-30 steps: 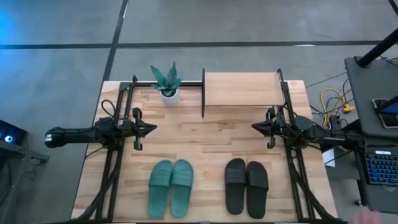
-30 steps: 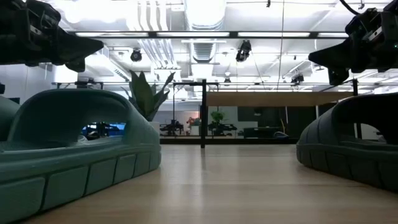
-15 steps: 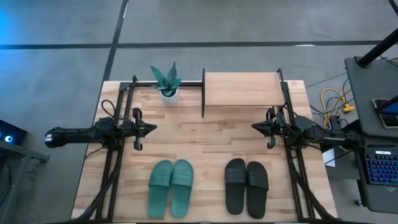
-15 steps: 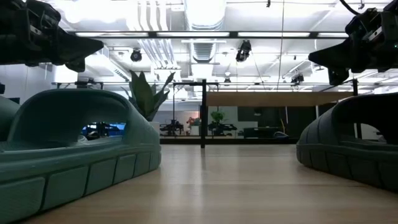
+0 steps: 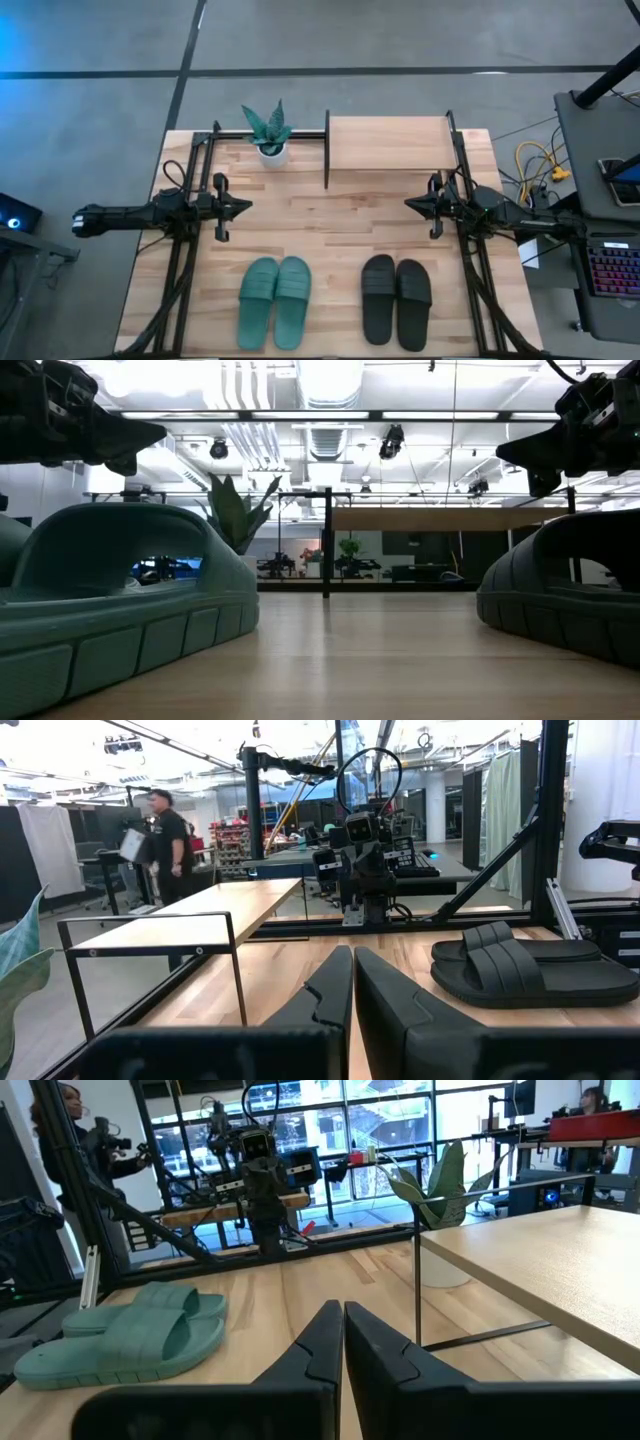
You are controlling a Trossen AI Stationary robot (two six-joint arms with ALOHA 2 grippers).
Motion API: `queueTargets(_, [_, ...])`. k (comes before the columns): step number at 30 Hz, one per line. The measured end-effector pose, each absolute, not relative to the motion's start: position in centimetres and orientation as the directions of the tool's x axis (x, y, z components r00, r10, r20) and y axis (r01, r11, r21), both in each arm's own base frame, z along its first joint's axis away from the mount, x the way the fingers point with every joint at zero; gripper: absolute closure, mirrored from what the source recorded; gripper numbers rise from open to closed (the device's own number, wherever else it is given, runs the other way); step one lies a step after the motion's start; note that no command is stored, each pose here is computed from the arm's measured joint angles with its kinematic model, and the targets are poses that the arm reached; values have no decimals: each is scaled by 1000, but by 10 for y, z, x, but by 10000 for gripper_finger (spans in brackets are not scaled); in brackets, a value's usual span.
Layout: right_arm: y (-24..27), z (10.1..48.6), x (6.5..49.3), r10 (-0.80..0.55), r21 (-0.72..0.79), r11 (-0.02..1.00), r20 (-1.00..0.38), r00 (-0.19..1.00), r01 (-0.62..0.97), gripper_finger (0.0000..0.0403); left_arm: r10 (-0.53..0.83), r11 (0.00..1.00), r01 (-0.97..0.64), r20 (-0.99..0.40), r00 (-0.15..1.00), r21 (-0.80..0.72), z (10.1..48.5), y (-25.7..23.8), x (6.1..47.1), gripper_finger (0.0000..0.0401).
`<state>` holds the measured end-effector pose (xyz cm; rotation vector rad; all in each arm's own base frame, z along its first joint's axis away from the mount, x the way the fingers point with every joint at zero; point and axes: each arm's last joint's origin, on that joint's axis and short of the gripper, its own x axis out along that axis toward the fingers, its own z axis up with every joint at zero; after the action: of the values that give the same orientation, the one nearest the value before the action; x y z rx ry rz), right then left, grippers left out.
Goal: Pick and place slides into the shelf
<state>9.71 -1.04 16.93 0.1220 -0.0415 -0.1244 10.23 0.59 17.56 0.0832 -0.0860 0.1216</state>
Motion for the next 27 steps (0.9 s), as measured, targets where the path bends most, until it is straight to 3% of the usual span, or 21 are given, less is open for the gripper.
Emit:
queueTargets(23, [-10,170,97,-126,125,985,39,991,121,394,117,989,-125,91,989,78,176,6,102,401])
queueTargets(27, [-10,174,97,-126,205,973,79,989,108,394,117,989,-125,91,989,77,176,6,102,401])
